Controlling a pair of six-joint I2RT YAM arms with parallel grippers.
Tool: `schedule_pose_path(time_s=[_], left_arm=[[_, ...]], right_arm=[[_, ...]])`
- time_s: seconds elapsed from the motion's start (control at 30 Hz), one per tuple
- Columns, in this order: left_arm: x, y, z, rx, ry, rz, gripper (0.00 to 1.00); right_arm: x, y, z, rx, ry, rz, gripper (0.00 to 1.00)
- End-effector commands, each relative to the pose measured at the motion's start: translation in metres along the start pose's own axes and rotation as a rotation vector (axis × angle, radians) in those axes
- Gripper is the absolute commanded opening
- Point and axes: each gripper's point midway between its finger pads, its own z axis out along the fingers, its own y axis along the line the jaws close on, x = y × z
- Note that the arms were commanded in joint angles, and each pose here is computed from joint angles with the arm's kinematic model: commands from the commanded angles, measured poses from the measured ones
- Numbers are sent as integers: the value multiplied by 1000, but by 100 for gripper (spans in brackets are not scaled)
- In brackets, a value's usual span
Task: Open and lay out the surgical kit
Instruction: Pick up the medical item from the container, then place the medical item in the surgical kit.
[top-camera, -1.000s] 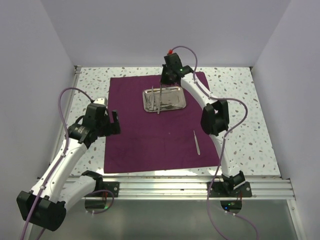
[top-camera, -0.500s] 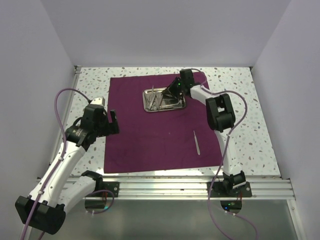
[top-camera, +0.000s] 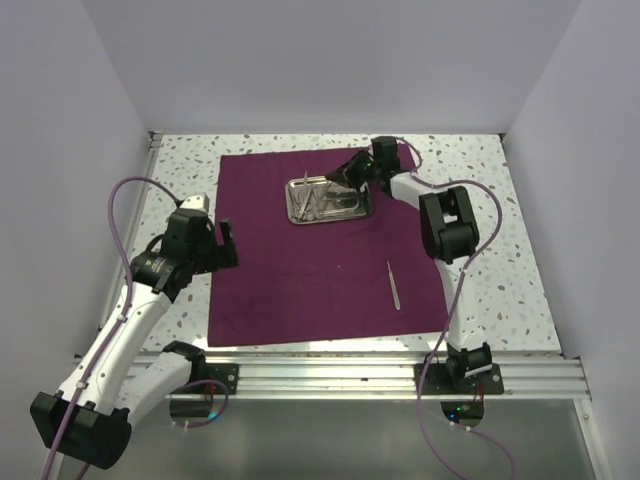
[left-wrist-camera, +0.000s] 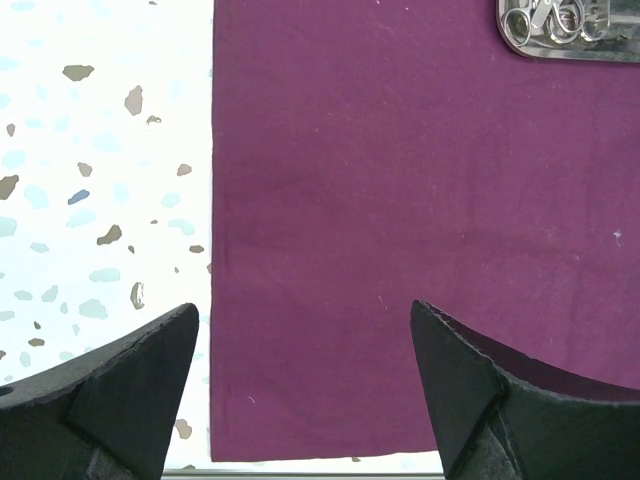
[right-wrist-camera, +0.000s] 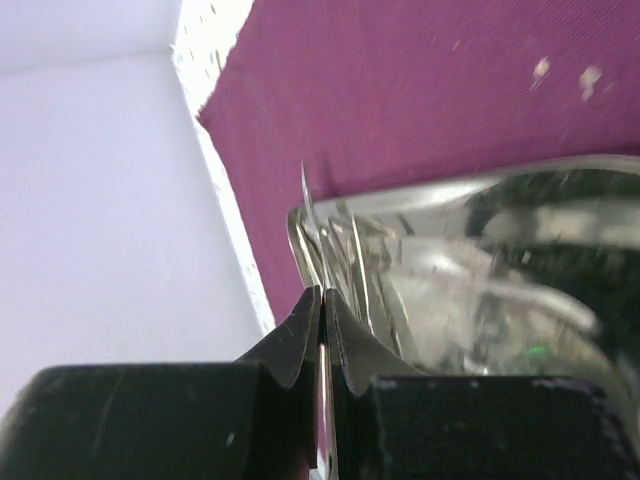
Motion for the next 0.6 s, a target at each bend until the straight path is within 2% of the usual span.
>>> schedule_pose_path(time_s=[0.0,0.03,0.07,0.1,0.23,0.3,0.47,0.57], left_arm=[[-4,0,-3,-4,-25,-14,91],[-5,0,-3,-4,-28,-15,91],[-5,0,-3,-4,-30,-16,91],[-6,0,-4,0,-35,-17,91],[-6,-1,-4,2,-35,-18,91],[-6,-1,-3,8,-36,-16,90],[-5,-4,-1,22,-26,-7,90],[-3,-5,1,23,-14,1,90]], right_arm=[[18,75,-59,-31,35,-209,0],[23,74,-68,-8,40,-290,0],[30,93,-89,-15,31,-345,0],[40,72,-97,60,54,-341,0],[80,53,-141,156,91,-483,0],[115,34,-156,195,144,-514,0],[205,-11,-156,217,310,-586,0],[229,-33,-156,246,329,-571,0]])
